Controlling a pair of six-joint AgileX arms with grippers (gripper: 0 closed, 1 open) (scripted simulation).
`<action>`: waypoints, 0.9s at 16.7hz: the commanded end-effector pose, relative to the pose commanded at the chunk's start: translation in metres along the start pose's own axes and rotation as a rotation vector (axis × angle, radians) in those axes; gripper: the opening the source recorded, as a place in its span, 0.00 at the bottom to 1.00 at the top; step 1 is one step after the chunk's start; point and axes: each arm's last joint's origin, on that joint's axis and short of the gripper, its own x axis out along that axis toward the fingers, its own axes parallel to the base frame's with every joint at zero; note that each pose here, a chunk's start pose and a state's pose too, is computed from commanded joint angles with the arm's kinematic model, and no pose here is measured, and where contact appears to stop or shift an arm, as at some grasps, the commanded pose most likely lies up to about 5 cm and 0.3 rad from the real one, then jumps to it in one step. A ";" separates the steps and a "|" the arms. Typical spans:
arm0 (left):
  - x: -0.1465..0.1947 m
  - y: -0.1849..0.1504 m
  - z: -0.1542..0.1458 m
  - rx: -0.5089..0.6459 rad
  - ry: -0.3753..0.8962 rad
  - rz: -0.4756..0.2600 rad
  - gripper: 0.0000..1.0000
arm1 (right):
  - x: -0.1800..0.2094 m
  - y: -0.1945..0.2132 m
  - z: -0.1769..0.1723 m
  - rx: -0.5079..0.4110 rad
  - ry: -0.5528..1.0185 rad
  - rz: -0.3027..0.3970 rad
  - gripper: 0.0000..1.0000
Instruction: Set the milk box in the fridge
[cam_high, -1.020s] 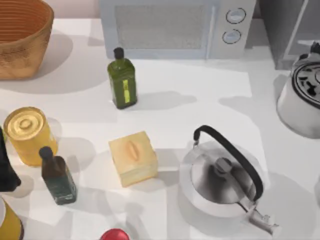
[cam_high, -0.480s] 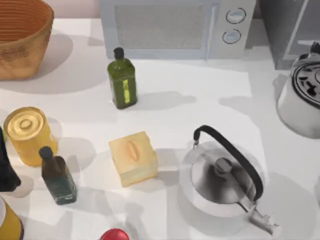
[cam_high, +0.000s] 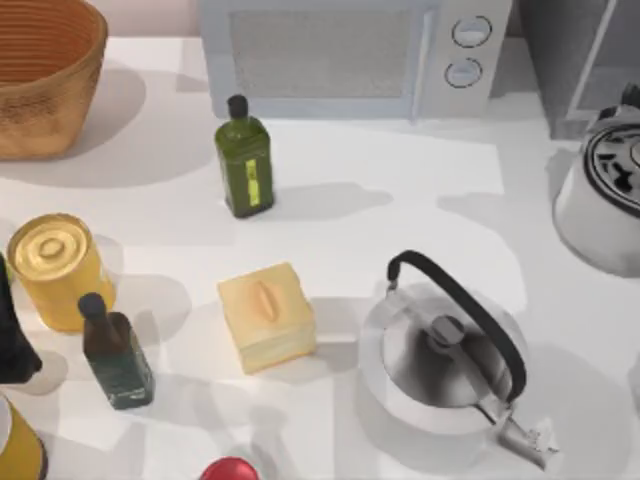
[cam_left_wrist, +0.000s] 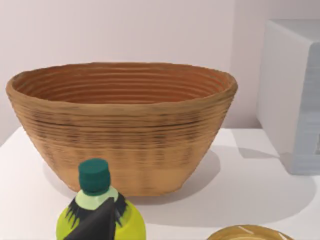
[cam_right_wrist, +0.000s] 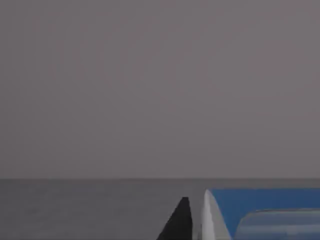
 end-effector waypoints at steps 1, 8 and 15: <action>0.000 0.000 0.000 0.000 0.000 0.000 1.00 | 0.010 0.000 0.005 -0.002 -0.009 0.002 0.00; 0.000 0.000 0.000 0.000 0.000 0.000 1.00 | 0.036 0.007 0.008 0.004 0.011 0.012 0.00; 0.000 0.000 0.000 0.000 0.000 0.000 1.00 | 0.036 0.007 0.008 0.004 0.011 0.012 0.38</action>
